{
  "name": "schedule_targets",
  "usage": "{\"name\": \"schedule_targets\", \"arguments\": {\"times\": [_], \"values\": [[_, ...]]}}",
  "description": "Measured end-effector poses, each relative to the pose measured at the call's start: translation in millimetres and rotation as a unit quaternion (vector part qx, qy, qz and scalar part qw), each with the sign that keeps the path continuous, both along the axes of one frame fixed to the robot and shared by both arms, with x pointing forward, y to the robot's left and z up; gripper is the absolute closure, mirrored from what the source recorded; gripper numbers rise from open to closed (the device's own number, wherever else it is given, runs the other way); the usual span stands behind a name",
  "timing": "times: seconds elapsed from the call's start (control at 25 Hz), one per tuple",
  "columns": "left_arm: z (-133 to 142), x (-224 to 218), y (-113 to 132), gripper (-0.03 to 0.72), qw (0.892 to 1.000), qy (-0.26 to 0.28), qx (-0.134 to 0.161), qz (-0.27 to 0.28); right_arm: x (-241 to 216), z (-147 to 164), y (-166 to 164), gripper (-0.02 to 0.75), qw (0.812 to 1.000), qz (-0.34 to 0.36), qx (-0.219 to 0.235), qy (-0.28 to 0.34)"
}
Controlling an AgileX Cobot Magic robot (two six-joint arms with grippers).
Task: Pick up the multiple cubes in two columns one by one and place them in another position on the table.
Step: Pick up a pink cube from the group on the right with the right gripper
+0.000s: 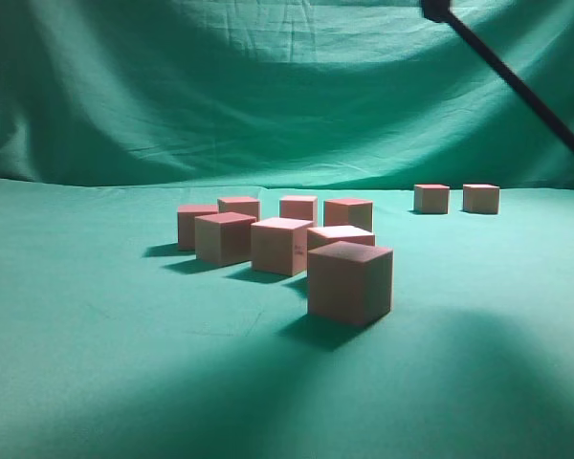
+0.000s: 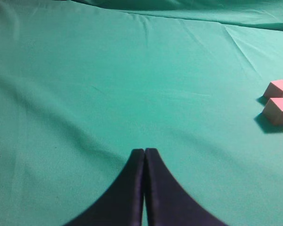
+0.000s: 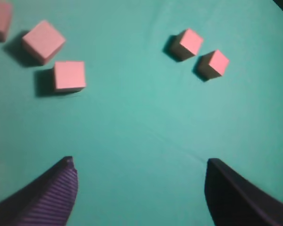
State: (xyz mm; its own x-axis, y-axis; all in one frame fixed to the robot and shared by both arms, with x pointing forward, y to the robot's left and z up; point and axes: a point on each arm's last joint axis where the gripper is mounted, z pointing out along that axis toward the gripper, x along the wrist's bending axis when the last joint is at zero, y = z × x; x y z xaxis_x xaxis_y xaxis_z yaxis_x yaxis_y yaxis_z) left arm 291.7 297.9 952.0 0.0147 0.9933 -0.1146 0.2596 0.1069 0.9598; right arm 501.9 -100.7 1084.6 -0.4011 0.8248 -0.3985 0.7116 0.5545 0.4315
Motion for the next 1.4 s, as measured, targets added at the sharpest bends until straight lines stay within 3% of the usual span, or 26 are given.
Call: {"name": "schedule_targets", "arguments": {"times": [0.28, 0.56, 1.0, 1.4], "values": [[0.0, 0.0, 0.0, 0.688, 1.000, 0.000, 0.000, 0.000, 48.9, -6.8, -66.7, 0.196, 0.986, -0.143, 0.088, 0.009], [0.0, 0.0, 0.0, 0.688, 1.000, 0.000, 0.000, 0.000, 105.1, -20.5, -110.7, 0.196, 0.968, -0.176, 0.167, 0.072], [0.0, 0.0, 0.0, 0.688, 1.000, 0.000, 0.000, 0.000, 195.4, -51.5, -88.4, 0.196, 0.958, -0.153, 0.202, 0.137], [0.0, 0.0, 0.0, 0.688, 1.000, 0.000, 0.000, 0.000, 228.3, -96.5, -72.4, 0.196, 0.944, -0.153, 0.252, 0.146]]}}
